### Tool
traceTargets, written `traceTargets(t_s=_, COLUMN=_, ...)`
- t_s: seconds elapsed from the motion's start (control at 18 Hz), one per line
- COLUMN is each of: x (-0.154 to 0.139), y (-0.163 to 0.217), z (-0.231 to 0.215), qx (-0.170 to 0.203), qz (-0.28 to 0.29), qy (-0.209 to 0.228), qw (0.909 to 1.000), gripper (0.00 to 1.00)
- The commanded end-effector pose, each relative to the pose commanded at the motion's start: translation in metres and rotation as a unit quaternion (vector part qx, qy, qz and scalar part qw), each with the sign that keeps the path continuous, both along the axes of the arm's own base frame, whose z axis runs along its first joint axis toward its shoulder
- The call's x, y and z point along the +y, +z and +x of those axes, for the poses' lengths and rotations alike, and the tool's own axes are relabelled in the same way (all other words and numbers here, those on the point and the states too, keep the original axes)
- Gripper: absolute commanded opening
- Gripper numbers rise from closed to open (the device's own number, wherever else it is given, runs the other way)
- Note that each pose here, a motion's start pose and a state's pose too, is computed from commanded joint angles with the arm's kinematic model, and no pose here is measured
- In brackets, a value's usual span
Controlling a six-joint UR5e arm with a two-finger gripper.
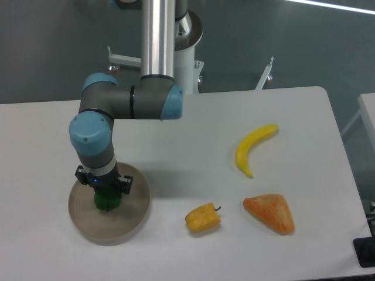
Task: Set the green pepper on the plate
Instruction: 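Open the gripper to release the green pepper onto the plate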
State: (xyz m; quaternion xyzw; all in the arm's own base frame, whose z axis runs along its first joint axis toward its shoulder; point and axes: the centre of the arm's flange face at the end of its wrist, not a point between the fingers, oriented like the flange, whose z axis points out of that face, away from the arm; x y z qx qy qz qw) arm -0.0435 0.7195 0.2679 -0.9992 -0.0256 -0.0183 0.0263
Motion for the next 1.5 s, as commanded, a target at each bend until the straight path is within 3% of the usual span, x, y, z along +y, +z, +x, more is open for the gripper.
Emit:
traceTargets(t_s=0.72, x=0.0, y=-0.003, z=0.0, qx=-0.001, qz=-0.003, qy=-0.005, qw=1.0, gripper=0.38)
traceTargets(t_s=0.89, x=0.0, y=-0.005, z=0.0, qx=0.0, qz=-0.003, qy=-0.006, qw=1.0, gripper=0.5)
traceTargets(t_s=0.94, x=0.001, y=-0.003, z=0.0, qx=-0.001, qz=-0.001, qy=-0.007, qw=1.0, gripper=0.68)
traceTargets(t_s=1.0, x=0.001, y=-0.001, z=0.0, qx=0.0, qz=0.0, qy=-0.006, qw=1.0, gripper=0.96)
traceTargets(t_s=1.5, x=-0.001, y=0.009, z=-0.001, qx=0.001, qz=0.005, qy=-0.005, qw=1.0, gripper=1.0)
